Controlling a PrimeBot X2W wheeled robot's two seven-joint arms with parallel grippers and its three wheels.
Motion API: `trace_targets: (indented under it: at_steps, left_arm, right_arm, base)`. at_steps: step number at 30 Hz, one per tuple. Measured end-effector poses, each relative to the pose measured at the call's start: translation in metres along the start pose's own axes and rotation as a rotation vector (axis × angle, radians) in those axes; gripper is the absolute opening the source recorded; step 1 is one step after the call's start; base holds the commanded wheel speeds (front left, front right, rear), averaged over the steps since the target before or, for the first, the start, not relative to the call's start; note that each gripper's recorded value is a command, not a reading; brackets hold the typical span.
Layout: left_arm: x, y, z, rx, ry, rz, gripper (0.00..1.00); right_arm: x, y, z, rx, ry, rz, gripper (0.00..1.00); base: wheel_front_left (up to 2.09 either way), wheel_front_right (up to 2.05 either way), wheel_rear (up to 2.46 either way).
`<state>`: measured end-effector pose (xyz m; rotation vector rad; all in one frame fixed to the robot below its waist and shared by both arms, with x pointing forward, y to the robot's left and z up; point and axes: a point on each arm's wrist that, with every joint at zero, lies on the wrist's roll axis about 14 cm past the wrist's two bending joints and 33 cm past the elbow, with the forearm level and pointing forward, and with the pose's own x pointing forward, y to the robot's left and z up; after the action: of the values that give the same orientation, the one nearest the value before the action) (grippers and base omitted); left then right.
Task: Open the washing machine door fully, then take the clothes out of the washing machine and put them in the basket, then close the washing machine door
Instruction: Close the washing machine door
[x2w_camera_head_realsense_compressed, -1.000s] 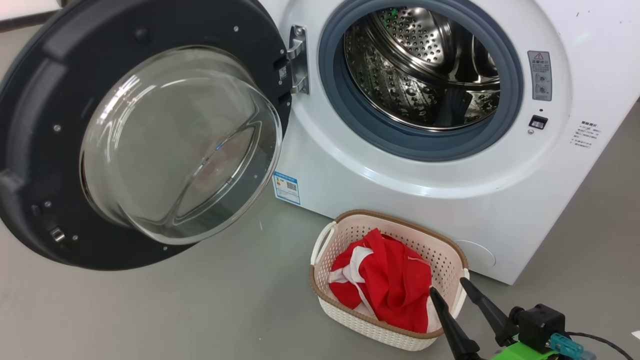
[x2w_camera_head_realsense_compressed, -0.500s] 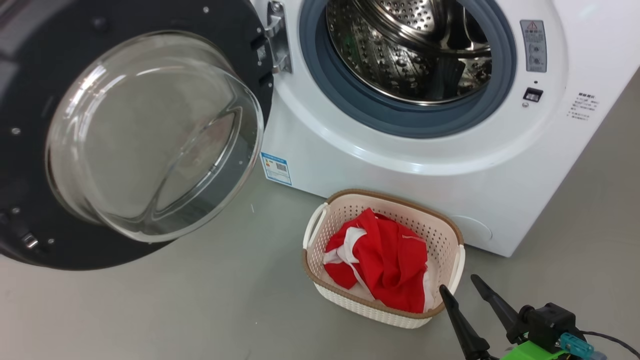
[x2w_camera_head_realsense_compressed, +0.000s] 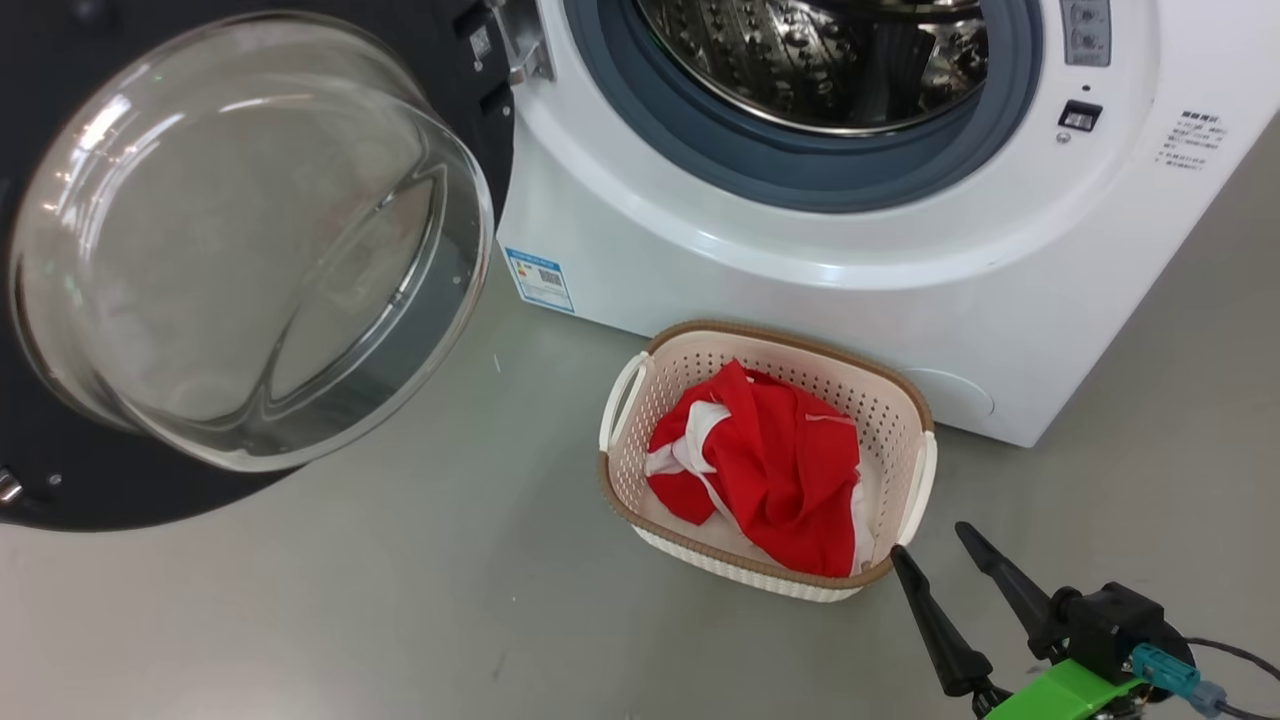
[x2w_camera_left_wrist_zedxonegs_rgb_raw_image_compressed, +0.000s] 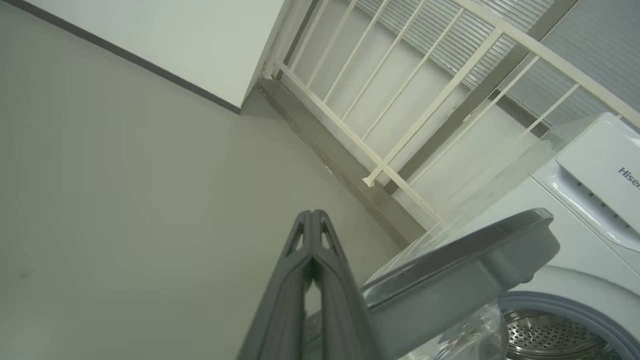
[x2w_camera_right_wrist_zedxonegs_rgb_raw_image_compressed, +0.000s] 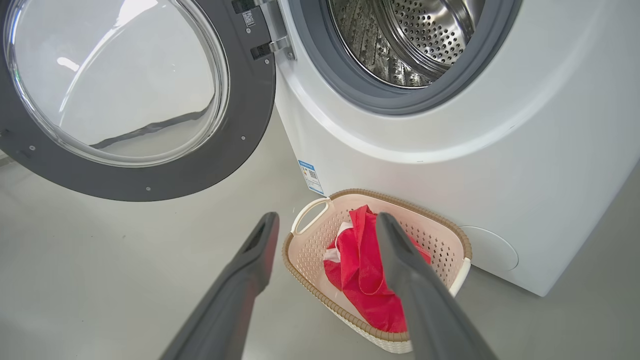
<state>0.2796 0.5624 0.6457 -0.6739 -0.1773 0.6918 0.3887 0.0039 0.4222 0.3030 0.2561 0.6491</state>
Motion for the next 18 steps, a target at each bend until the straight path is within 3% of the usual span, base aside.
trace_targets:
  at_steps: [6, 18]
  left_arm:
    - [0.003, 0.012, -0.042, -0.039, 0.22, 0.046, 0.0]
    - [0.009, 0.011, -0.072, -0.056, 0.337, 0.056, 0.0]
  right_arm:
    - [0.007, -0.004, -0.002, -0.007, 0.005, 0.006, 1.0]
    - [0.007, -0.013, -0.006, -0.002, 0.013, -0.011, 1.0]
  base:
    - [0.0, 0.0, 0.0]
    - [0.0, 0.0, 0.0]
